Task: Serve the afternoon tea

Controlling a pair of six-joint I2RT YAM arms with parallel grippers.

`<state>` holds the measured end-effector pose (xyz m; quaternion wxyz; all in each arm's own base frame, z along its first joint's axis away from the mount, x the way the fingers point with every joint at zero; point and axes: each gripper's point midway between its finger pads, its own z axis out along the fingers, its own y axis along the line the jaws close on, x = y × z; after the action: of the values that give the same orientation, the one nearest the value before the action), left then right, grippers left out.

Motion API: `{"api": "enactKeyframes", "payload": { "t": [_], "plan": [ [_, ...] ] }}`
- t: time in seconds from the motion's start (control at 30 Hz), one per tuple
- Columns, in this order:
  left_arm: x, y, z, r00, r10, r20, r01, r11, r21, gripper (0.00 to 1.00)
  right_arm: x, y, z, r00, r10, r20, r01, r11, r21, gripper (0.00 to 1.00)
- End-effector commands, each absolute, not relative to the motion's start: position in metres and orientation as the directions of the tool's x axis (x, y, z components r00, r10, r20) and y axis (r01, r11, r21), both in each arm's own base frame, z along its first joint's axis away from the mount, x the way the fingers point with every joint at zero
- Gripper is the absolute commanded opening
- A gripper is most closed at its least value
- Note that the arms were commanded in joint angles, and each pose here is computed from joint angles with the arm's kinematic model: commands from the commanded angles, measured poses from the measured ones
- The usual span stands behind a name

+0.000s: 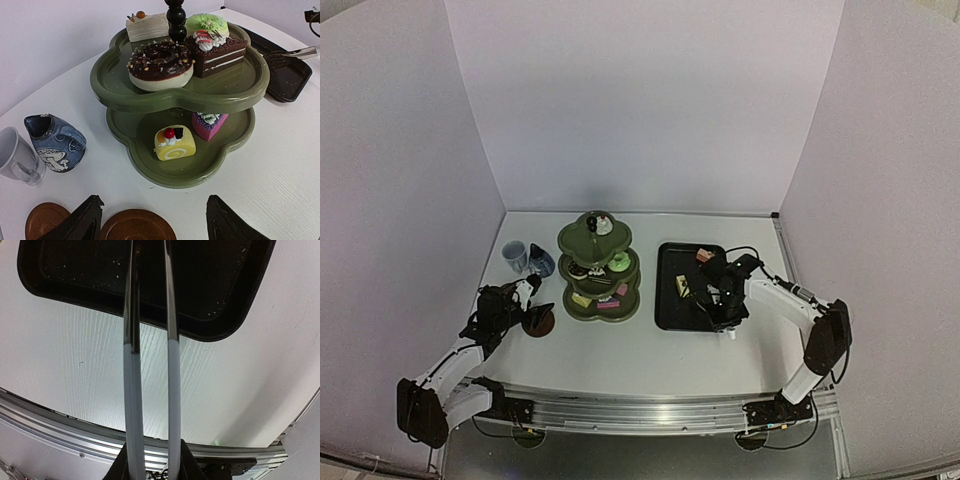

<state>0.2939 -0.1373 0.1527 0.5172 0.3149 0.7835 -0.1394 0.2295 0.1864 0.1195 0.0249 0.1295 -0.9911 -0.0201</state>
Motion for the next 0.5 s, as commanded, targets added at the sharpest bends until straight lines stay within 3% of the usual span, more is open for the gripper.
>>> {"api": "enactKeyframes", "payload": {
  "t": [0.0,0.47],
  "plan": [
    [0.299,-0.136,0.164,-0.220,0.353,-0.909,0.629,0.764,0.144,0.72,0.230,0.179,0.126,-0.967,-0.254,0.030,-0.254,0.967,0.009,0.24],
    [0.299,-0.136,0.164,-0.216,0.358,-0.909,0.630,0.762,0.150,0.72,0.241,0.203,0.123,-0.940,-0.337,-0.040,-0.340,0.934,0.111,0.27]
  ]
}}
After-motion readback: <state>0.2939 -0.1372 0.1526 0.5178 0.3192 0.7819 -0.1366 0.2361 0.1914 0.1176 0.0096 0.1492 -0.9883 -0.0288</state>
